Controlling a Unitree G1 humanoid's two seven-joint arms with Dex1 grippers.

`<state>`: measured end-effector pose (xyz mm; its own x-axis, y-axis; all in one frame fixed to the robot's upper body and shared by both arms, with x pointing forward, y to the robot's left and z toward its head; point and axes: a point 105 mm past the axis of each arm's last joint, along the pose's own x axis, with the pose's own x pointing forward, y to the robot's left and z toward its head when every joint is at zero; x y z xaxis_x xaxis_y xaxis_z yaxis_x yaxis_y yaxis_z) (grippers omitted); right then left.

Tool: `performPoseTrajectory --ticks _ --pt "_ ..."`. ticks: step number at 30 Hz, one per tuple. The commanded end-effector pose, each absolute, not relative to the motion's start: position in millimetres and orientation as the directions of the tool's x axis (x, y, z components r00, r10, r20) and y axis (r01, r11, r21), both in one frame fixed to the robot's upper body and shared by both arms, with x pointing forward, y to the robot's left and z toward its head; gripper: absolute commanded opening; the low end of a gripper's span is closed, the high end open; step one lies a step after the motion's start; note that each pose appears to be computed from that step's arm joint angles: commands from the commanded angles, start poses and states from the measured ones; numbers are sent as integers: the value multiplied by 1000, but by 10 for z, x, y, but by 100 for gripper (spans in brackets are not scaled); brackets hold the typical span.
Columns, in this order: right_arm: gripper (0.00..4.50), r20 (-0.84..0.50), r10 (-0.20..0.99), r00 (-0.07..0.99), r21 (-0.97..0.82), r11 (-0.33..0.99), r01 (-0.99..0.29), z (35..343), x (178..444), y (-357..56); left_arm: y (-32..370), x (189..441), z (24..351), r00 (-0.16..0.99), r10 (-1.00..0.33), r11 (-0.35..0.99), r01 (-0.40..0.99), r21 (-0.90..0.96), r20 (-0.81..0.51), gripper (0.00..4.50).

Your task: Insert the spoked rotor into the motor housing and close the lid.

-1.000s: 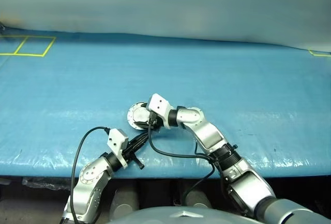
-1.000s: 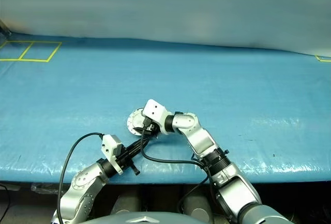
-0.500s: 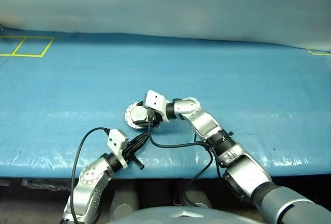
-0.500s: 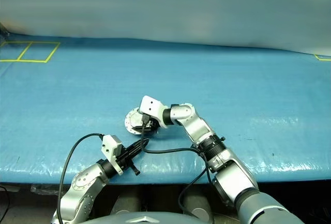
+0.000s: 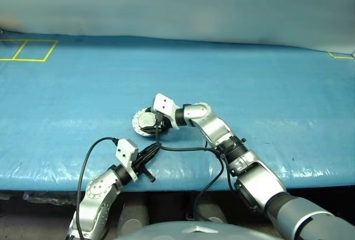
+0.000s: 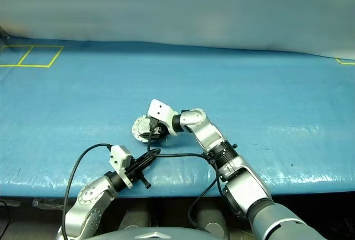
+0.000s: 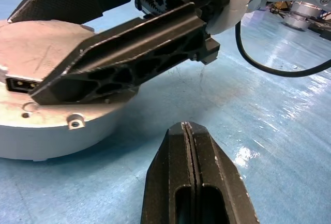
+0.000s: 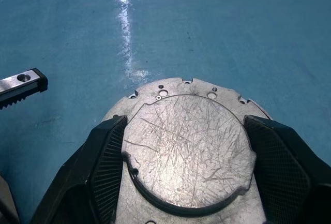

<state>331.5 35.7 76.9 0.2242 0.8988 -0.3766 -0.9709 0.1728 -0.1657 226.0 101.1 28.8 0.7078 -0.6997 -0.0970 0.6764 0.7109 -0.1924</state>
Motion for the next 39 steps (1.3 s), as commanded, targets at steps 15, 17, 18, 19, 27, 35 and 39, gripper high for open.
performPoseTrajectory --ticks 15,17,18,19,27,35,39 --pt "327 -472 759 448 -83 468 -880 600 3513 116 968 2279 407 700 -713 696 699 -164 -47 0" --pt "327 -486 734 475 -73 507 -859 570 3518 86 967 2279 405 699 -714 695 699 -165 -48 0" --pt "327 -497 715 492 -69 533 -843 552 3527 66 968 2278 404 698 -714 695 700 -165 -48 0" --pt "327 -507 693 513 -66 562 -824 537 3540 44 967 2279 403 697 -715 694 701 -165 -49 0" --pt "327 -499 693 521 -130 535 -835 573 3488 77 956 2283 400 692 -720 689 706 -164 -49 0" --pt "327 -429 713 555 -171 539 -825 671 3598 93 951 2277 399 691 -722 688 707 -166 -48 0" --pt "327 -418 719 555 -219 513 -830 669 3638 96 946 2273 398 691 -721 688 706 -167 -48 0"
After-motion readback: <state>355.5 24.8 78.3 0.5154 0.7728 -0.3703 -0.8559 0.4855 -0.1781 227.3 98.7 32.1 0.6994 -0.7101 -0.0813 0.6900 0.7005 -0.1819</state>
